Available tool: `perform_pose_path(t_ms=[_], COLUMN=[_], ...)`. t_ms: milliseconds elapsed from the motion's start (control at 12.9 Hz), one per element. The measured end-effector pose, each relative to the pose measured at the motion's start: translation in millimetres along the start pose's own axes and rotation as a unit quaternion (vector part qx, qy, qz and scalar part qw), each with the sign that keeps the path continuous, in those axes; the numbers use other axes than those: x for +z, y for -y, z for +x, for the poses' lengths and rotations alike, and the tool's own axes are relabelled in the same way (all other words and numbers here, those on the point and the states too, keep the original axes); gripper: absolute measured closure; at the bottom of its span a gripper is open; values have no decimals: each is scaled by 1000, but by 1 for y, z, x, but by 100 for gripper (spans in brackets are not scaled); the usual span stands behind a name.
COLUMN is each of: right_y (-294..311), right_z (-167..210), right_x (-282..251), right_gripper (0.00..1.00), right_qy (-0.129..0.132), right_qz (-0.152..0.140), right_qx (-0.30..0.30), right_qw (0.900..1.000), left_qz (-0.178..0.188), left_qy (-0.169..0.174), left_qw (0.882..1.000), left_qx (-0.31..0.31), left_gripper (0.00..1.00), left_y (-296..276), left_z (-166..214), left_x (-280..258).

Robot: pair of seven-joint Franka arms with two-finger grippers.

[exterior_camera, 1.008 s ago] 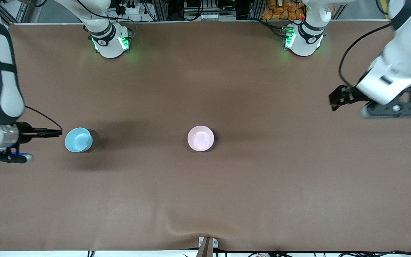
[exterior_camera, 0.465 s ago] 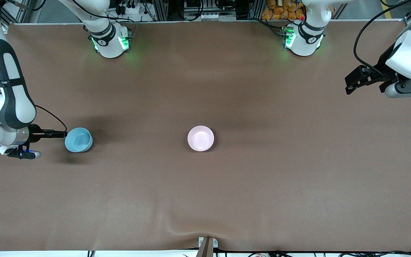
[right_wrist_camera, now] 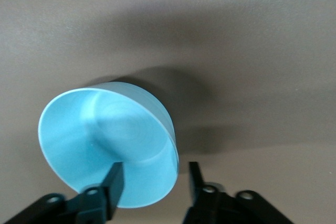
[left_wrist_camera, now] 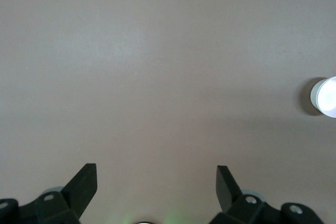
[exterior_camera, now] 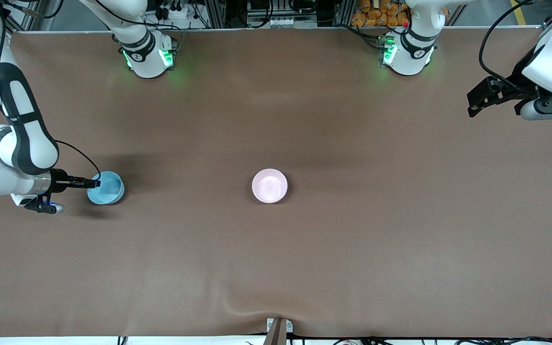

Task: Stack pink and blue bowls on white bowl
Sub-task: 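Grasp the light blue bowl rim with the right gripper and lift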

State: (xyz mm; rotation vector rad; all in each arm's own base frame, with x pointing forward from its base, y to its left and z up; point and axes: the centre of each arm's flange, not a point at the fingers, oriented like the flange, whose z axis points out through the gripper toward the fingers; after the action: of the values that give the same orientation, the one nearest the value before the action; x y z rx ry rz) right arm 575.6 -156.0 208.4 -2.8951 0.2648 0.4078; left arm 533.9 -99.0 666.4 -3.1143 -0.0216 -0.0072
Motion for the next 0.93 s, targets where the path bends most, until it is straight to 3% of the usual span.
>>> perform_pose_path(t_ms=[78, 233, 310, 465, 543, 776, 931], right_y=[0, 0, 0, -1, 0, 4, 16], right_z=[0, 1, 1, 1, 1, 0, -2], right_x=[1, 0, 0, 0, 0, -1, -15], right_gripper=[50, 65, 67, 92, 98, 98, 98], right_qy=[-2, -5, -6, -6, -6, 2, 27], right_qz=[0, -1, -1, -1, -1, 1, 10], right_qx=[-1, -3, -6, -18, -24, -36, -43], right_qw=[1000, 1000, 1000, 1000, 1000, 999, 999], left_qz=[0, -1, 0, 3, 3, 1, -1], left_qy=[-2, -7, -9, -4, 1, 14, 16], left_qw=[1000, 1000, 1000, 1000, 1000, 999, 999], left_qx=[4, 8, 6, -7, -15, -36, -41], left_gripper=[0, 0, 0, 0, 0, 0, 0], left_y=[-2, -6, -4, 11, 21, 51, 56], left_z=[-1, -3, -5, -10, -11, -7, -6], left_x=[-2, -7, -10, -15, -14, -3, -2])
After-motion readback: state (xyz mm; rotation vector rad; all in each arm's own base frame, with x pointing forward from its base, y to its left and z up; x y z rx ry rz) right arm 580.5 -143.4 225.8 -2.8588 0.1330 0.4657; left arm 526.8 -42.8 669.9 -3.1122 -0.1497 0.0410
